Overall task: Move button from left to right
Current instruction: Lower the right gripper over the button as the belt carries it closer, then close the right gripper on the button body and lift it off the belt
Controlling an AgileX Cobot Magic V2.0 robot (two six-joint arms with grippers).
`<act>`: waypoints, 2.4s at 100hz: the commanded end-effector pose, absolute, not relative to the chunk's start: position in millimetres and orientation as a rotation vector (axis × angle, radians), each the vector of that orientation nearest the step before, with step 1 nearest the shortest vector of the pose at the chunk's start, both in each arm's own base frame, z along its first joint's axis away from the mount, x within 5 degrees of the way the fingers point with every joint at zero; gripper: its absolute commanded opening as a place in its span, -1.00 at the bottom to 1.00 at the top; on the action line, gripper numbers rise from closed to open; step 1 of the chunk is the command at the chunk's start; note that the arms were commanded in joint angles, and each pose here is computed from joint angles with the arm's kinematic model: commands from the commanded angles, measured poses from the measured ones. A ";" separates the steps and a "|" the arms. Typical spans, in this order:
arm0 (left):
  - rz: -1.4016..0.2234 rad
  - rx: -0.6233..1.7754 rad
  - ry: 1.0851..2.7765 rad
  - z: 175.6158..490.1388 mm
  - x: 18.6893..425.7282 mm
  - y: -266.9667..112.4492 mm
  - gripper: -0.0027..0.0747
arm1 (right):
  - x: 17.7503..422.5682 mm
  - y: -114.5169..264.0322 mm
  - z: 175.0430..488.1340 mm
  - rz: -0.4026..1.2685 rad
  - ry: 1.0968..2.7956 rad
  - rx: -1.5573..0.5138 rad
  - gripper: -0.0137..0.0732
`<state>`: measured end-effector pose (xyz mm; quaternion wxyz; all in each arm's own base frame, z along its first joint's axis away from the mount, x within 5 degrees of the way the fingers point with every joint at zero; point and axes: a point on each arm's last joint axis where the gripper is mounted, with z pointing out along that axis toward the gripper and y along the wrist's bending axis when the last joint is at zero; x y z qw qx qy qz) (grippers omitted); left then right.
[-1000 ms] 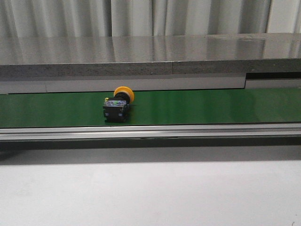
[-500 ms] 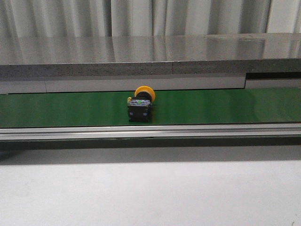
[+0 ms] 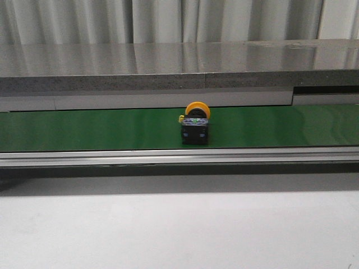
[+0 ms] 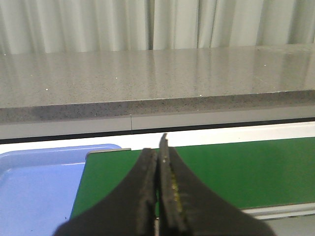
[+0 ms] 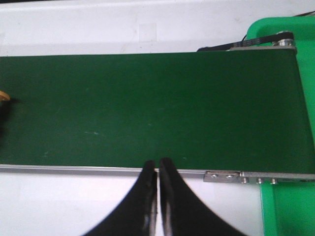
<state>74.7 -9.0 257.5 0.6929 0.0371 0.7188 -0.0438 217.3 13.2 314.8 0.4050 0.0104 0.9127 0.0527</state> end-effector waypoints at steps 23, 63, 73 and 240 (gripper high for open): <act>-0.093 0.052 1.506 273.7 75.0 -7.0 -0.98 | 219.4 13.2 331.1 0.144 2.223 0.032 0.66; -0.093 0.052 1.506 273.7 75.0 -7.0 -0.98 | 228.1 25.6 323.9 0.248 2.266 0.035 0.69; -0.093 0.052 1.506 273.7 75.0 -7.0 -0.98 | 235.9 38.0 316.2 0.272 2.303 -0.018 0.69; -0.093 0.052 1.506 273.7 75.0 -7.0 -0.98 | 341.1 66.2 283.9 0.138 2.521 -0.224 -0.29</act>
